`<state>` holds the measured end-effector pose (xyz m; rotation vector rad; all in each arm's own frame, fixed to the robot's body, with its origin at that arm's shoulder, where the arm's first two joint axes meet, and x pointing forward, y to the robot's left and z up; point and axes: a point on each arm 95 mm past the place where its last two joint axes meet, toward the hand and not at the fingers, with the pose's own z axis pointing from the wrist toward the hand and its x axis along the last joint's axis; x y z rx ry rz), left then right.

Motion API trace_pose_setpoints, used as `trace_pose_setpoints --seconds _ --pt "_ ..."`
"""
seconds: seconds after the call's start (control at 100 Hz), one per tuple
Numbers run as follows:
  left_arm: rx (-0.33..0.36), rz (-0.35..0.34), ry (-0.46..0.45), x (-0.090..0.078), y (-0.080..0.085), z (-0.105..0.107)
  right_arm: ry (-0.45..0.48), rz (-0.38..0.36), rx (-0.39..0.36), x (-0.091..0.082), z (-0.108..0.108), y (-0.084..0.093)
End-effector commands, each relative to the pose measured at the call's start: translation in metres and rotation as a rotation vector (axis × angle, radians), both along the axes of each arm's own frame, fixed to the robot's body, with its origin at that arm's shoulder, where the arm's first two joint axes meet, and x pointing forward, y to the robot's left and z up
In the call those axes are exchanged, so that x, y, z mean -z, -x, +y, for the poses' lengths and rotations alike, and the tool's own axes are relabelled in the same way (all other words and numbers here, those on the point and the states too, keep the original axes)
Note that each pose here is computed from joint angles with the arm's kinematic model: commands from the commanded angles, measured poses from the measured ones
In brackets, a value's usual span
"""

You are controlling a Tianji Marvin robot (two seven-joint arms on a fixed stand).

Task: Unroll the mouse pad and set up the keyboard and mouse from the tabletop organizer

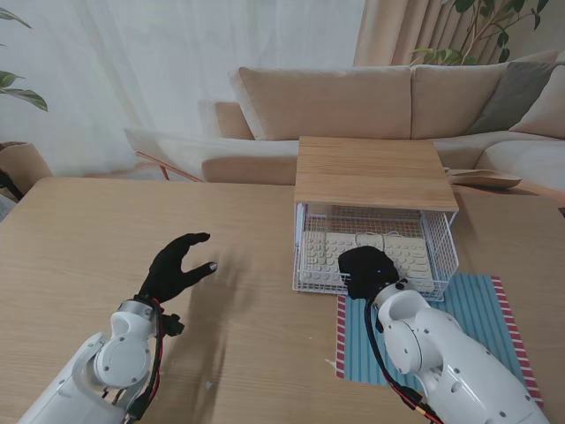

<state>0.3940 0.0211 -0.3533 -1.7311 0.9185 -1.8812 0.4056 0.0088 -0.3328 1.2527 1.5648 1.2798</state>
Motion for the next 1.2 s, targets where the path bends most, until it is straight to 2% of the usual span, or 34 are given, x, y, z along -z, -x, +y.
trace_pose_setpoints --seconds 0.0,0.67,0.89,1.19 --pt "0.011 0.010 0.004 0.000 0.001 -0.004 -0.001 0.014 -0.013 0.000 0.004 0.005" --pt "0.010 0.012 0.006 0.001 0.001 -0.005 -0.019 0.024 -0.027 -0.002 0.005 0.028" --pt "0.013 0.014 0.006 0.001 0.001 -0.005 -0.024 0.008 -0.013 -0.003 0.002 0.029" --pt "0.013 0.016 0.004 0.001 0.001 -0.005 -0.018 0.023 -0.023 -0.003 0.001 0.034"
